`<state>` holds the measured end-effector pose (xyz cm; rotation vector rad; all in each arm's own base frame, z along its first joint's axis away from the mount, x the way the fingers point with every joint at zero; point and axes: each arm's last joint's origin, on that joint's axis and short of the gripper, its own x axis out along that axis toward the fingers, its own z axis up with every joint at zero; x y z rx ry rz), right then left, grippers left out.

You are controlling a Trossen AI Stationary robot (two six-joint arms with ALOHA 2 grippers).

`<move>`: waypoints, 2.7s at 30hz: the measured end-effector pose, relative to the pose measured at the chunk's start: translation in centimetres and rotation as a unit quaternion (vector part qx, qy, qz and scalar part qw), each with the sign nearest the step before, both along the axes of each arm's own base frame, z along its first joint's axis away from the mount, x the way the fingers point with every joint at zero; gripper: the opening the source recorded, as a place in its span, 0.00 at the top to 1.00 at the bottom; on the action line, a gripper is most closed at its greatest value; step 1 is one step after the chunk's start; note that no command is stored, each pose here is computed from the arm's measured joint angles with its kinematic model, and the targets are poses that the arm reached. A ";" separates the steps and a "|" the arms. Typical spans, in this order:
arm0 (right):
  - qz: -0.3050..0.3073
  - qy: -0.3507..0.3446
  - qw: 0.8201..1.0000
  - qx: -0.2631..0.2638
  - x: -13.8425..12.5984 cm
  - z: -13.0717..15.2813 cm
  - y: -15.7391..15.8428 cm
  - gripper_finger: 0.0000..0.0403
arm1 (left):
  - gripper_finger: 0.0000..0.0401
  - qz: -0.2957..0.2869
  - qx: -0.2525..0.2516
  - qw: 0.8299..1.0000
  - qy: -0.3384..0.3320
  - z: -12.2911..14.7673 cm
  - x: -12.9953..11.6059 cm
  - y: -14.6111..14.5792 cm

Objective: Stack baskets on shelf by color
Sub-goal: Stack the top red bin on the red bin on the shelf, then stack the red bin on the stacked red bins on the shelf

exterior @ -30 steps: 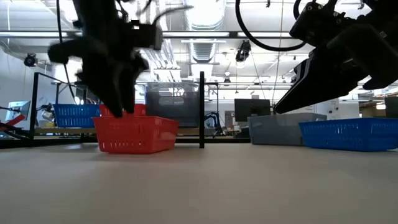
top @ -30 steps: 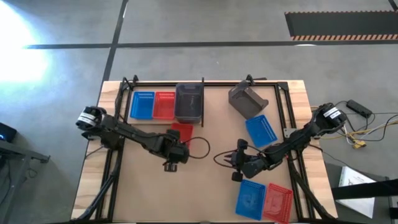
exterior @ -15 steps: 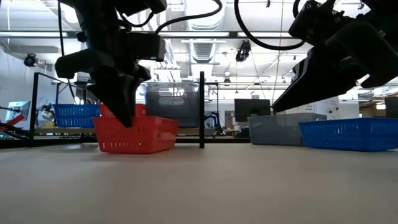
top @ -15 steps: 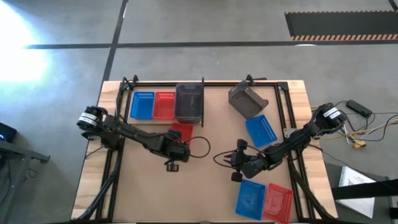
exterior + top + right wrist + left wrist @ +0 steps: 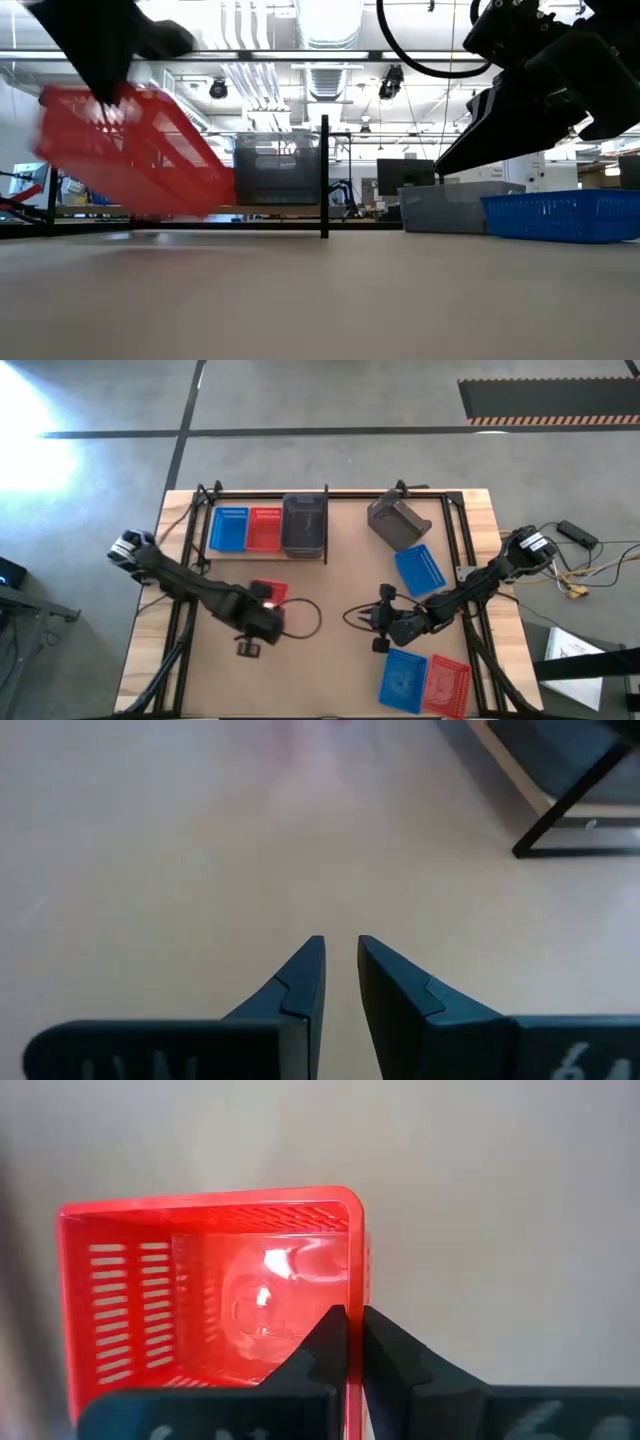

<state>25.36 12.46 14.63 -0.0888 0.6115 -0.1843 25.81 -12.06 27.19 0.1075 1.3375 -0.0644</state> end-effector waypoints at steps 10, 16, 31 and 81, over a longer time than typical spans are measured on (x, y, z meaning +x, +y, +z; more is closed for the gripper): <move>0.025 -0.018 0.999 -0.024 0.3 0.4 0.2 0.86 | 1.00 0.091 0.198 0.974 -0.069 5.3 -4.2 7.2; 0.025 -0.027 0.999 -0.018 0.4 0.6 0.2 0.86 | 1.00 0.144 0.245 0.955 -0.089 6.4 -4.1 13.4; 0.030 -0.036 0.999 -0.014 0.4 0.7 0.5 0.86 | 1.00 0.125 0.139 0.976 -0.109 2.4 -3.6 19.0; -0.023 0.072 0.997 0.012 -1.2 3.3 0.8 0.94 | 0.55 0.026 0.079 0.931 -0.355 -1.1 -0.2 7.5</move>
